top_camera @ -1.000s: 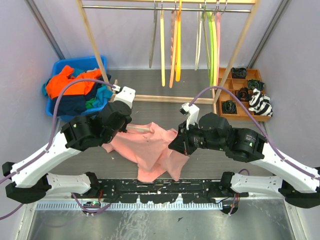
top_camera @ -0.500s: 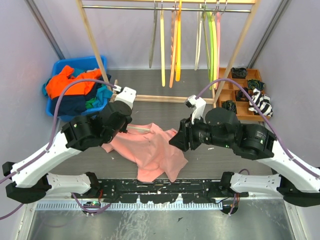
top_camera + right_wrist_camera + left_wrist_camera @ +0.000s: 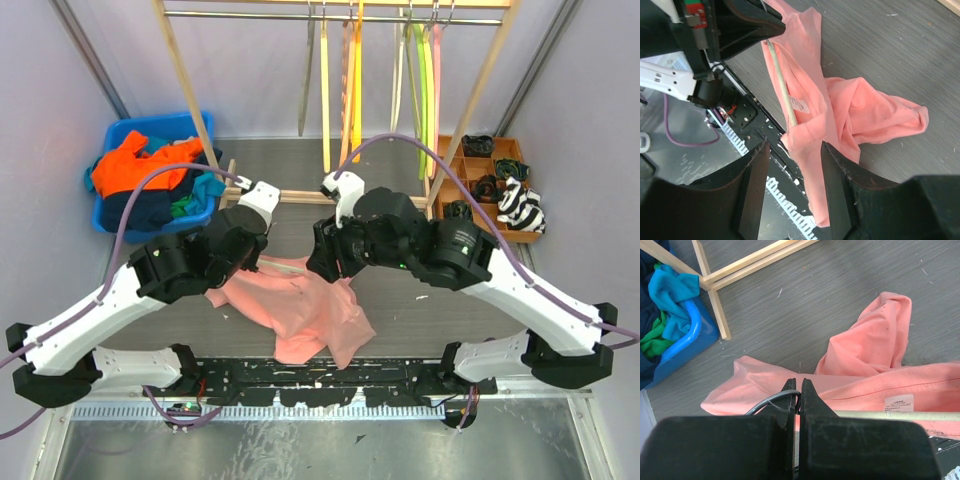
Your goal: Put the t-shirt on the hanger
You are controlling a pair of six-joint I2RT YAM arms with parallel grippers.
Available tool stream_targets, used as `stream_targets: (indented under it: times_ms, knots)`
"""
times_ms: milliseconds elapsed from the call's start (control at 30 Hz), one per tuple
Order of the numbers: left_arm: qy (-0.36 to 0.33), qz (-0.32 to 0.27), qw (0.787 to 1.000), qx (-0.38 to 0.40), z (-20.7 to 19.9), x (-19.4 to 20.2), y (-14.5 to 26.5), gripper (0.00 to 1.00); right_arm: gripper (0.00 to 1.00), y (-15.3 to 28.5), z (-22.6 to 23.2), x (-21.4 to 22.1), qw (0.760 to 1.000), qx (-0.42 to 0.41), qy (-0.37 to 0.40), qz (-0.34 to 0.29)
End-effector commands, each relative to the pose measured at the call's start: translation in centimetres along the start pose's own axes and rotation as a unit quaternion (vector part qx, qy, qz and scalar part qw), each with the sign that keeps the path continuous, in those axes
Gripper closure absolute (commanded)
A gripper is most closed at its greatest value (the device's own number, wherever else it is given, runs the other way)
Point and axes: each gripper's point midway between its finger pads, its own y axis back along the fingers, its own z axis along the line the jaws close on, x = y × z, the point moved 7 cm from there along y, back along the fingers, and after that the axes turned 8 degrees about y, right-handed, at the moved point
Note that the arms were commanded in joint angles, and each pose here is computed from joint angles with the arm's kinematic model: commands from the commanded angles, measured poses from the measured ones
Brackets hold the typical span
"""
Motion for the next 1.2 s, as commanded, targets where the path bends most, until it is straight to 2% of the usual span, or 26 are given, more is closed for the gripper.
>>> stream_targets:
  times_ms: [0,300,800,1067,1167]
  knots:
    - [0.012,-0.021,0.999,0.025,-0.2,-0.6,0.5,1.0,0.48,-0.1,0.1,-0.8,1.0,0.0,0.021,-0.009]
    - [0.012,-0.024,0.999,0.031,-0.3,-0.6,0.5,1.0,0.48,-1.9,0.1,0.4,0.999,0.002,0.029,0.028]
    - [0.009,-0.024,0.999,0.023,0.3,-0.2,0.8,1.0,0.59,-4.0,0.8,1.2,0.997,-0.031,0.031,0.056]
    - [0.006,-0.024,0.999,0.023,0.2,-0.1,0.6,1.0,0.78,-4.2,1.0,1.3,0.997,-0.038,0.03,0.057]
    - [0.005,-0.024,0.999,0.023,0.2,-0.1,0.6,1.0,0.79,-4.2,1.0,1.0,0.998,-0.036,0.031,0.051]
